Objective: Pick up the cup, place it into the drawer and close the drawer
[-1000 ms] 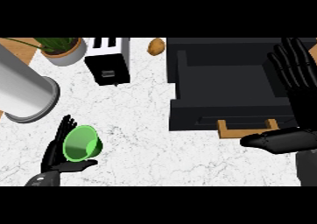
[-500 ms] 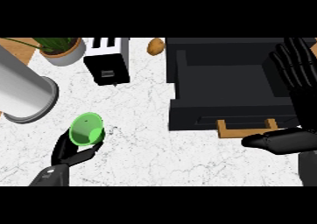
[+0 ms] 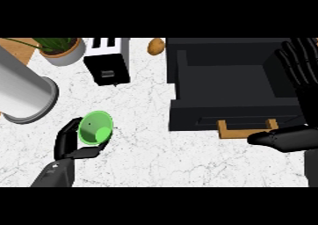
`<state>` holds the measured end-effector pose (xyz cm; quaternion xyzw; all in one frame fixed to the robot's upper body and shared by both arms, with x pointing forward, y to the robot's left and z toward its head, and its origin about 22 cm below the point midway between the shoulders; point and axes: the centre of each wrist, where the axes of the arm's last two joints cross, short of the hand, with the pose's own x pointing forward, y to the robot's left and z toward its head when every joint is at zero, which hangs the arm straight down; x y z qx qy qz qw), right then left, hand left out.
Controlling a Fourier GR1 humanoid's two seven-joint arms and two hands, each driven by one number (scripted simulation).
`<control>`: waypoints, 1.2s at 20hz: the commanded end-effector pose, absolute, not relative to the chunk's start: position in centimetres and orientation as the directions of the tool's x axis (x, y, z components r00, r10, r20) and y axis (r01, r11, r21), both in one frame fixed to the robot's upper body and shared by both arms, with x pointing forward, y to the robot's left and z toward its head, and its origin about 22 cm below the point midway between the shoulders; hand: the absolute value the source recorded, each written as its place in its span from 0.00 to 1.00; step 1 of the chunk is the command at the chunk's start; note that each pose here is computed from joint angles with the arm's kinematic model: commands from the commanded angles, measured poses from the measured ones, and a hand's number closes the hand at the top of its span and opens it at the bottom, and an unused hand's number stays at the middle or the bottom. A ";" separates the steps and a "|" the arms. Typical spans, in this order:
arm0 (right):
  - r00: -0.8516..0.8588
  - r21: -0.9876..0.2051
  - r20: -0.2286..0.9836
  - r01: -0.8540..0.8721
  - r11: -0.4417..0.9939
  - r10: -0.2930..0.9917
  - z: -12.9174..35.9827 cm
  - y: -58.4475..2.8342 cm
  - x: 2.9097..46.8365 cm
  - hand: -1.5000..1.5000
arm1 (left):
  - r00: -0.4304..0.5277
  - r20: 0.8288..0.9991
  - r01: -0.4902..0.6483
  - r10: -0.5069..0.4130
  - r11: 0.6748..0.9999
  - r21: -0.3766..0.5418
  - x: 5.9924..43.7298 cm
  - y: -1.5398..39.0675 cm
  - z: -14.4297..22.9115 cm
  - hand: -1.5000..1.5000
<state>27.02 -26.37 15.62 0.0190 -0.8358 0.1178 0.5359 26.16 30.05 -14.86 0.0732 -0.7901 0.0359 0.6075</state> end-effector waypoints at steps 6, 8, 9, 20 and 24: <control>-0.426 -0.154 0.902 -0.163 0.975 0.071 16.1 -26.5 27.0 0.00 | -0.499 0.862 -0.109 0.088 0.981 -0.163 30.3 28.2 -12.1 1.00; -0.421 -0.163 0.903 -0.152 0.975 0.085 14.0 -26.4 25.9 0.00 | -0.520 0.845 -0.059 0.123 0.982 -0.180 30.6 27.7 -11.9 1.00; -0.414 -0.172 0.905 -0.146 0.974 0.098 15.8 -26.8 26.7 0.00 | -0.525 0.840 -0.026 0.133 0.985 -0.172 31.5 26.8 -11.1 1.00; -0.409 -0.185 0.904 -0.117 0.976 0.123 15.0 -27.7 26.3 0.00 | -0.553 0.810 0.228 0.194 0.971 -0.077 40.1 17.2 1.4 1.00; -0.411 -0.186 0.903 -0.113 0.976 0.125 15.0 -26.7 27.5 0.00 | -0.549 0.815 0.265 0.185 0.963 -0.040 41.3 14.7 7.0 1.00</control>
